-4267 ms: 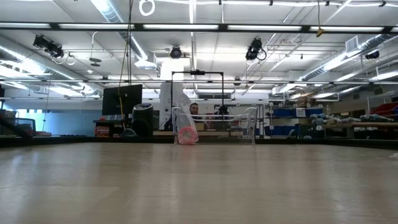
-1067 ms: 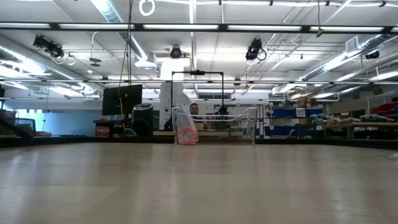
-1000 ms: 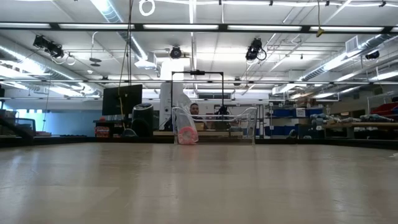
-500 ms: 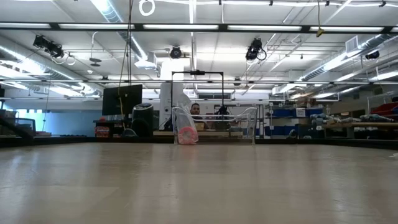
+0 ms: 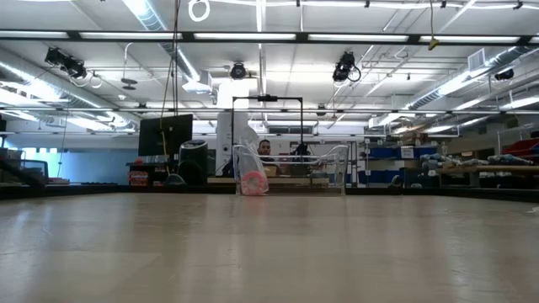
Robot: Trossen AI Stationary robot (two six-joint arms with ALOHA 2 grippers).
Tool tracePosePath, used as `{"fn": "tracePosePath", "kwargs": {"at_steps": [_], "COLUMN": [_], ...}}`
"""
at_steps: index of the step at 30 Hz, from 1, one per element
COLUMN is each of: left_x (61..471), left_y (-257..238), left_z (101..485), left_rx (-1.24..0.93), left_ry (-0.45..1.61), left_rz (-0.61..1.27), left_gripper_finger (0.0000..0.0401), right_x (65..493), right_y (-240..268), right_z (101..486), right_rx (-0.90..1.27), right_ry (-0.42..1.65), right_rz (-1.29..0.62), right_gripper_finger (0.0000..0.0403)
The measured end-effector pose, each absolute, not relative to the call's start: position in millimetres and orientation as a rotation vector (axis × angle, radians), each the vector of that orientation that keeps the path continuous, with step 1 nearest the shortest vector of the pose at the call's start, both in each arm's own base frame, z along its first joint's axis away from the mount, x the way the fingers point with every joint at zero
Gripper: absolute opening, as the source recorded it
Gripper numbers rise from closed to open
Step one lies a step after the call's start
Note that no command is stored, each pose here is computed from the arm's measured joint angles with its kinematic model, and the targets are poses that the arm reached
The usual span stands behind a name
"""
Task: Roll bandage
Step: Roll the blue bandage
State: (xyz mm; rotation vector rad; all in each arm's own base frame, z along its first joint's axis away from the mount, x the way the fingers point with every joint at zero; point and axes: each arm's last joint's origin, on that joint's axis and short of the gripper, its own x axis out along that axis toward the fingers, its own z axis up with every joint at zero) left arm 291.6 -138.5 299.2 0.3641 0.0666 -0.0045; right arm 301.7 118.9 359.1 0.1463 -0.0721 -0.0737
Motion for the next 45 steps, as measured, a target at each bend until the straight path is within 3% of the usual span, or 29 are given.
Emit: {"fn": "tracePosePath", "kwargs": {"at_steps": [18,32,39,45], "left_x": [298,297,299,299], "left_y": [-142,-143,-144,-144], "left_z": [300,294,286,280], "left_rx": [0.382,0.337,0.326,0.345], "left_ry": [0.097,0.145,0.195,0.237], "left_rz": [-0.007,-0.058,-0.063,-0.059], "left_gripper_finger": [0.0017,0.0017,0.0017,0.0017], "right_x": [303,300,301,304], "right_y": [118,125,123,113], "right_z": [350,339,338,329], "right_rx": [0.114,-0.173,0.247,0.464], "right_ry": [0.004,0.124,0.12,0.209], "right_rz": [-0.115,-0.056,-0.08,-0.085], "right_gripper_finger": [0.0164,0.016,0.016,0.0167]}}
